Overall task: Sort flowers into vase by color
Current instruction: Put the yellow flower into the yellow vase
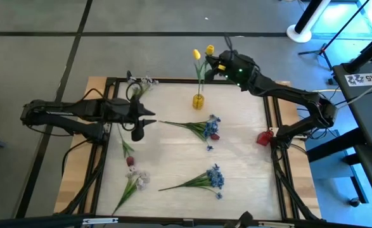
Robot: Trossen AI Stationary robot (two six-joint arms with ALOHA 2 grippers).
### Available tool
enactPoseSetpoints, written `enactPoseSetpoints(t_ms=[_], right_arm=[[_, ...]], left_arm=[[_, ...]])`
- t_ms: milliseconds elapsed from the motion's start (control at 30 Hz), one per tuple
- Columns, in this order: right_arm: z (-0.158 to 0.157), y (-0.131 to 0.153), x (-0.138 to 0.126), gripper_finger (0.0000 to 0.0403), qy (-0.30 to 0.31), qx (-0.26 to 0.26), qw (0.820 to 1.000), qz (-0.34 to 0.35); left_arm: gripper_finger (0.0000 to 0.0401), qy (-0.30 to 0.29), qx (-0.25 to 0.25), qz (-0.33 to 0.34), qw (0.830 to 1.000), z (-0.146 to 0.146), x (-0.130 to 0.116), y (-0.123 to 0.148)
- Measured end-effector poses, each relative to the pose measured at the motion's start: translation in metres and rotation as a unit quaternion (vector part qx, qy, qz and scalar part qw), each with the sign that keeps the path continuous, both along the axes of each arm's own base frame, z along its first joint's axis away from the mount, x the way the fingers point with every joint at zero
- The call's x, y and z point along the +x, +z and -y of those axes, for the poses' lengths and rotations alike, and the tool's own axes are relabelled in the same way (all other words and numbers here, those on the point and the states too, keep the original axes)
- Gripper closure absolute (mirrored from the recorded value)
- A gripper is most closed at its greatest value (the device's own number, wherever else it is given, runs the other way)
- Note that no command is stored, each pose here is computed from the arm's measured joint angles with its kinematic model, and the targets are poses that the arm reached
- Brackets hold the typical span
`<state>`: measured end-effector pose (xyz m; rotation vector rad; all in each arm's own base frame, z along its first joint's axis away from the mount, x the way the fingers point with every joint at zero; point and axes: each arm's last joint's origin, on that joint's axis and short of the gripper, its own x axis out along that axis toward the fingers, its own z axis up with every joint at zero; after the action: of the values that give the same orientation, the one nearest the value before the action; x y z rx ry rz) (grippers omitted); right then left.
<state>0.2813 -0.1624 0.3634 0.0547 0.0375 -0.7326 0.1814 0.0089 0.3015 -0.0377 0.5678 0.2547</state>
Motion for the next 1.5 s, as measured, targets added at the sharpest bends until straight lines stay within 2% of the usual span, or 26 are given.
enactPoseSetpoints(t_ms=[200, 400, 633, 733, 933, 1233, 1333, 1500], right_arm=[[-0.011, 0.005, 0.002, 0.0399, 0.065, 0.019, 0.997, 0.028], [-0.023, 0.006, 0.009, 0.0399, 0.08, 0.019, 0.996, 0.031], [-0.017, -0.013, 0.008, 0.0399, 0.029, 0.016, 0.999, 0.001], [-0.017, -0.012, 0.007, 0.0398, 0.028, 0.019, 0.999, 0.015], [-0.016, -0.019, 0.008, 0.0398, 0.025, 0.03, 0.999, -0.005], [-0.004, -0.061, 0.031, 0.0398, 0.011, 0.065, 0.995, -0.076], [-0.001, -0.067, 0.034, 0.0396, 0.008, 0.07, 0.994, -0.083], [0.006, -0.073, 0.034, 0.036, -0.004, 0.079, 0.993, -0.086]], left_arm=[[0.027, -0.021, -0.002, 0.016, 1.0, 0.007, 0.002, 0.002], [0.027, -0.043, -0.001, 0.042, 0.998, 0.015, 0.007, -0.003], [0.027, -0.047, -0.001, 0.044, 0.998, 0.017, 0.009, -0.015], [0.027, -0.046, -0.002, 0.046, 0.998, 0.017, 0.009, -0.015], [0.027, -0.045, -0.003, 0.046, 0.998, 0.017, 0.009, -0.015], [0.027, -0.044, -0.005, 0.047, 0.998, 0.017, 0.009, -0.015], [0.027, -0.04, -0.01, 0.048, 0.998, 0.017, 0.009, -0.015], [0.027, -0.037, -0.009, 0.047, 0.998, 0.017, 0.008, -0.015]])
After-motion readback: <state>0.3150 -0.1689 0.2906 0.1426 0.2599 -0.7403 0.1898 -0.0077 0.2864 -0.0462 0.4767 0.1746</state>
